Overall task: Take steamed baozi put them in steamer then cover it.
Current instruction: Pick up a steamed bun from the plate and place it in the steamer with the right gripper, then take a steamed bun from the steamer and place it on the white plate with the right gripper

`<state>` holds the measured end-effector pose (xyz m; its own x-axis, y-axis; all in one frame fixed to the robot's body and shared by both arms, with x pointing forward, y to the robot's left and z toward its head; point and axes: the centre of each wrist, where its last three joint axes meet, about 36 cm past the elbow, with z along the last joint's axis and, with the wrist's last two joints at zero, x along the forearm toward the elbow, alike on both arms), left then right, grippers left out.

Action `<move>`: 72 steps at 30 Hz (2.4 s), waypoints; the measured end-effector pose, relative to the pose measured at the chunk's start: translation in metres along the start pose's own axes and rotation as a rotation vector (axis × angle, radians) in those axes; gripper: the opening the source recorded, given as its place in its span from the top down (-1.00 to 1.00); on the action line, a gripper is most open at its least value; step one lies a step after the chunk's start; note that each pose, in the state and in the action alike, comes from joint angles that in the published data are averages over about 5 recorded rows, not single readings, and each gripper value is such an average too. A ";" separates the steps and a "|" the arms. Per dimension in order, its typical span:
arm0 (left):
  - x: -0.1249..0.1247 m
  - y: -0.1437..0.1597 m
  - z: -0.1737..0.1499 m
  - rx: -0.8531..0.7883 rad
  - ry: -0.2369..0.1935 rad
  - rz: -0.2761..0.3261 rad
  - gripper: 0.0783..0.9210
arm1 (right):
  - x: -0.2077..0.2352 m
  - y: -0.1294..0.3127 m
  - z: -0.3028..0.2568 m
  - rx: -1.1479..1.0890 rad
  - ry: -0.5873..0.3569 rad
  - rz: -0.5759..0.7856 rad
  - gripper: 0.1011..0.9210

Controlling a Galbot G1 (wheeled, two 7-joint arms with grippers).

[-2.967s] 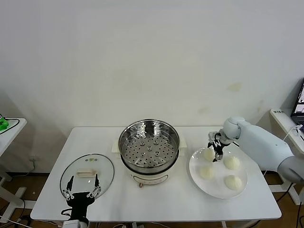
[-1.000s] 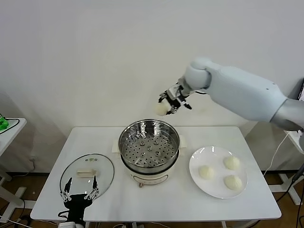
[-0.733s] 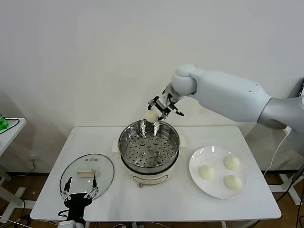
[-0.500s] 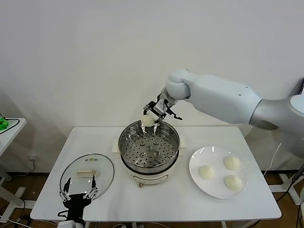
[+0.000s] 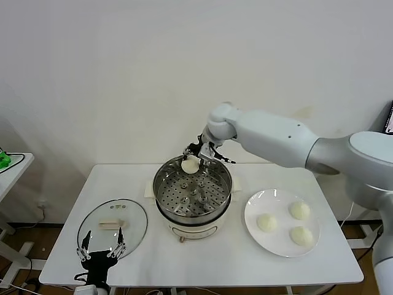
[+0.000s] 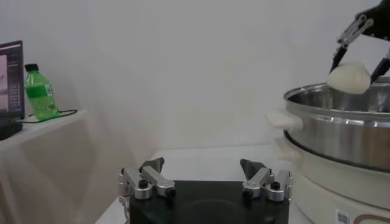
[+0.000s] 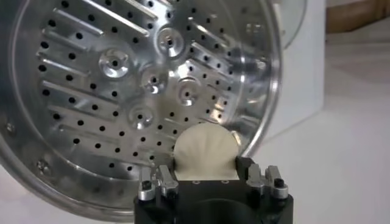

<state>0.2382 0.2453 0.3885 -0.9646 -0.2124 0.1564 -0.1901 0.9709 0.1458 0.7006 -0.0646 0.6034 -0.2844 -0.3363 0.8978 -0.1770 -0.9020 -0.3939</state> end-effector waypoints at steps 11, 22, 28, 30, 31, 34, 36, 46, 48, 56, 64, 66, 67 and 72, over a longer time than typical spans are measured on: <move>0.001 0.001 -0.002 0.002 -0.003 -0.001 -0.77 | -0.018 0.000 -0.001 0.049 -0.012 -0.016 -0.24; 0.001 0.000 -0.003 0.004 -0.008 -0.002 -0.77 | -0.031 -0.002 -0.004 0.066 -0.022 -0.025 -0.24; 0.001 0.000 -0.003 0.005 -0.009 -0.001 -0.77 | -0.032 -0.005 -0.003 0.076 -0.017 -0.018 -0.26; 0.001 0.000 -0.003 0.006 -0.010 -0.001 -0.77 | -0.032 -0.006 -0.003 0.079 -0.015 -0.016 -0.29; 0.001 -0.001 -0.003 0.007 -0.010 -0.001 -0.77 | -0.031 -0.006 -0.002 0.081 -0.015 -0.015 -0.31; 0.001 -0.001 -0.004 0.007 -0.011 -0.001 -0.77 | -0.030 -0.006 -0.002 0.085 -0.011 -0.013 -0.46; 0.001 -0.001 -0.004 0.008 -0.011 -0.001 -0.77 | -0.028 -0.006 -0.001 0.086 -0.009 -0.010 -0.60; 0.005 -0.004 -0.005 0.007 -0.010 0.004 -0.77 | -0.011 -0.006 0.001 0.063 -0.006 0.015 -0.76; 0.006 -0.004 -0.006 0.006 -0.010 0.006 -0.77 | -0.002 -0.006 0.003 0.050 -0.002 0.025 -0.76; 0.011 -0.005 -0.008 -0.008 -0.012 0.023 -0.77 | 0.059 0.009 0.020 -0.080 0.066 0.052 -0.76; 0.015 -0.007 -0.015 -0.028 -0.030 0.049 -0.77 | 0.114 0.085 0.032 -0.312 0.155 -0.034 -0.76; 0.015 -0.008 -0.017 -0.030 -0.035 0.055 -0.77 | 0.121 0.113 0.029 -0.377 0.161 -0.068 -0.76; 0.015 -0.008 -0.018 -0.031 -0.038 0.058 -0.77 | 0.123 0.128 0.027 -0.410 0.161 -0.084 -0.76; 0.013 -0.013 -0.020 -0.032 -0.050 0.068 -0.77 | 0.128 0.199 0.007 -0.572 0.142 -0.135 -0.76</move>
<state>0.2314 0.2279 0.4082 -0.9831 -0.1395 0.1184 -0.1186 0.9786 0.1679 0.6357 -0.2892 0.6410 -0.3401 -0.1544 0.9276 -0.6877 -0.6320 -0.3573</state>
